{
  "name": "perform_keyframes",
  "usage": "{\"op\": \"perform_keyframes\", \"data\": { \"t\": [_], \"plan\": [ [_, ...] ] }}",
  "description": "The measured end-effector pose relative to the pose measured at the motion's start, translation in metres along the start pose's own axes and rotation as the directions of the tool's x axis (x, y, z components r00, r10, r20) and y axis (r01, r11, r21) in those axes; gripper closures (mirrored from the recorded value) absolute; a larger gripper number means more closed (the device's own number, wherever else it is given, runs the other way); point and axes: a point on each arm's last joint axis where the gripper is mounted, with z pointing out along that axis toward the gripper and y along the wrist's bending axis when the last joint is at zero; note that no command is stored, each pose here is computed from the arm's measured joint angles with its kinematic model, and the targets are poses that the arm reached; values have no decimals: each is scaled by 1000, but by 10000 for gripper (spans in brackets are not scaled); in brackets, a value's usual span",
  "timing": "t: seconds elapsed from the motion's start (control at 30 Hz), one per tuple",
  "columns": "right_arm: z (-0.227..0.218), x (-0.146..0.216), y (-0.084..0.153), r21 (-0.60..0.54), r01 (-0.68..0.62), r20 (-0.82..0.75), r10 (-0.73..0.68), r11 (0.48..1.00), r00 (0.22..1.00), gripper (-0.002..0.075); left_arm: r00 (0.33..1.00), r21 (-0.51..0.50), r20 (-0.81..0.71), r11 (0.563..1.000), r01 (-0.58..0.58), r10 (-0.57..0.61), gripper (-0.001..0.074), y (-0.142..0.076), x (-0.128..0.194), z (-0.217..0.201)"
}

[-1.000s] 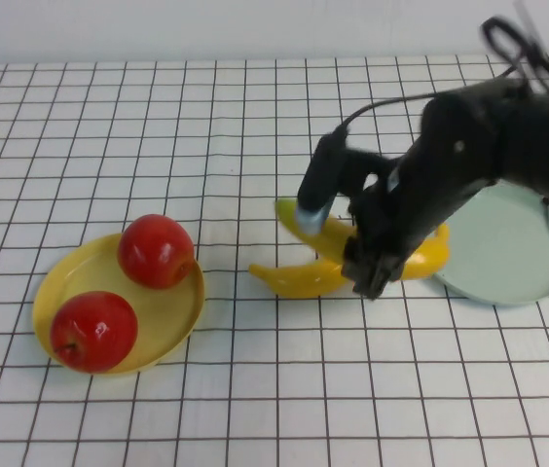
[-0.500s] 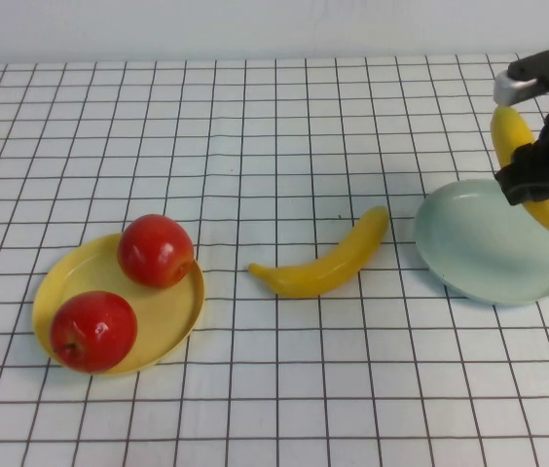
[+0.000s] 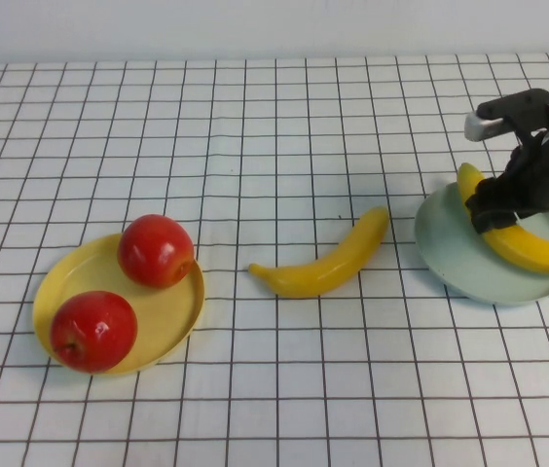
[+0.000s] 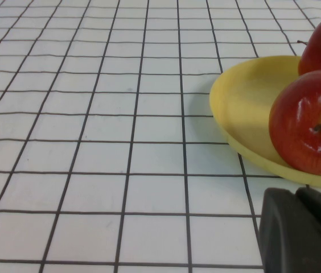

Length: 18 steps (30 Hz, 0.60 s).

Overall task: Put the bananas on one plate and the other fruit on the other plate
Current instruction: Put another type of fruit in the right plate

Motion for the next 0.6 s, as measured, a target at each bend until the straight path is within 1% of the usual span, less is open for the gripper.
{"op": "perform_keyframes", "data": {
  "t": [0.1,0.13,0.2,0.27,0.3,0.37,0.4,0.47,0.53,0.57,0.6],
  "plan": [
    [-24,-13,15,-6,41,51,-41,999,998,279,1000,0,0,1000,0,0,738,0,0,0],
    [-34,-18,24,-9,66,76,-65,998,995,279,1000,0,0,1000,0,0,738,0,0,0],
    [-52,-27,47,-18,162,120,-158,987,980,278,1000,0,0,1000,0,0,738,0,0,0],
    [-64,-31,78,-31,318,142,-311,948,940,277,1000,0,0,1000,0,0,738,0,0,0],
    [-66,-30,91,-40,397,140,-389,917,911,277,1000,0,0,1000,0,0,738,0,0,0],
    [-66,-27,124,-63,564,145,-552,823,821,277,1000,0,0,1000,0,0,738,0,0,0],
    [-63,-25,136,-74,622,146,-609,779,780,277,1000,0,0,1000,0,0,738,0,0,0],
    [-54,-20,161,-95,747,148,-733,658,664,277,1000,0,0,1000,0,0,738,0,0,0],
    [-43,-16,178,-112,825,149,-811,554,565,277,1000,0,0,1000,0,0,738,0,0,0],
    [-35,-14,184,-123,850,144,-838,512,526,277,1000,0,0,1000,0,0,738,0,0,0],
    [-29,-12,188,-133,863,140,-853,487,503,277,1000,0,0,1000,0,0,738,0,0,0]
  ]
}}
